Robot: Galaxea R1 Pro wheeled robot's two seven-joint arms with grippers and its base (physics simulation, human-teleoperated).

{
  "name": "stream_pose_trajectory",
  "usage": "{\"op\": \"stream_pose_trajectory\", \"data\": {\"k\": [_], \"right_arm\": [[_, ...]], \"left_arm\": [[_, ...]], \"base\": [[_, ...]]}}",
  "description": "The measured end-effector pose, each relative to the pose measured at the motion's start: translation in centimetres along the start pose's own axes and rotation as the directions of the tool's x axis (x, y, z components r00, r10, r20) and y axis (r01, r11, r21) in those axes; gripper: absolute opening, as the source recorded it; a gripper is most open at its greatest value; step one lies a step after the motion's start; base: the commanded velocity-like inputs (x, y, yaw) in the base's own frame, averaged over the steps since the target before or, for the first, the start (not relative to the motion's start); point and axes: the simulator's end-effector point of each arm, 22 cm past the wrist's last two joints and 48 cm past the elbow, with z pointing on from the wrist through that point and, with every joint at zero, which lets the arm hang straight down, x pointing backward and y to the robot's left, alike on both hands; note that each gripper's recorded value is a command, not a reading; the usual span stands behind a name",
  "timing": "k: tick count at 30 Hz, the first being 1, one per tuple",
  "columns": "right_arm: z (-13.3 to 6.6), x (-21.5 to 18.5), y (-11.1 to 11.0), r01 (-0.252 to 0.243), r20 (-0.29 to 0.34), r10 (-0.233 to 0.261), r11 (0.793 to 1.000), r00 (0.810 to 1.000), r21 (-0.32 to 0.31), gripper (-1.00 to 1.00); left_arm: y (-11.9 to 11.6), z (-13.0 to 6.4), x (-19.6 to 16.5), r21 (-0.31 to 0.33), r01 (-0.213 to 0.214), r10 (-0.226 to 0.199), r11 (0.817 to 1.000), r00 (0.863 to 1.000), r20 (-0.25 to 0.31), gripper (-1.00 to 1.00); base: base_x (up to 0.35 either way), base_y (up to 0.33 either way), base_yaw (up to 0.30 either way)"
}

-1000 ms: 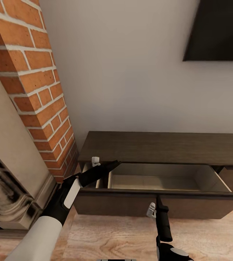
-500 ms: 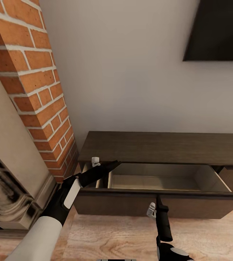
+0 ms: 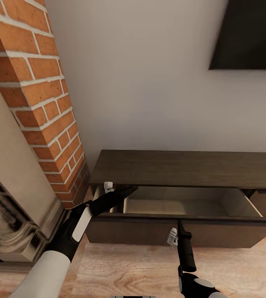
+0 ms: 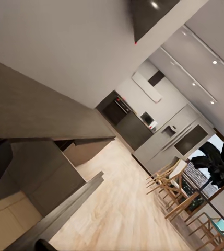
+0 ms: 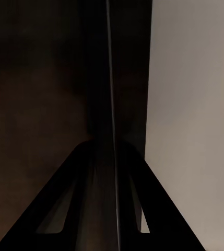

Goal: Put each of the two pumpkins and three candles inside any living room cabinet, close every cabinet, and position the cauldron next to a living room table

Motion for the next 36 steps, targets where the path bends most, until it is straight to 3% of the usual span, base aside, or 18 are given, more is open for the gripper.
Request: {"op": "stream_pose_trajectory", "data": {"k": [36], "right_arm": [[0.39, -0.04, -0.02, 0.008, 0.009, -0.008, 1.000, 1.000, -0.005, -1.00]], "left_arm": [[0.00, -0.03, 0.22, -0.001, 0.006, -0.006, 1.000, 1.000, 0.004, 1.00]], "base": [[0.000, 0.000, 0.000]]}}
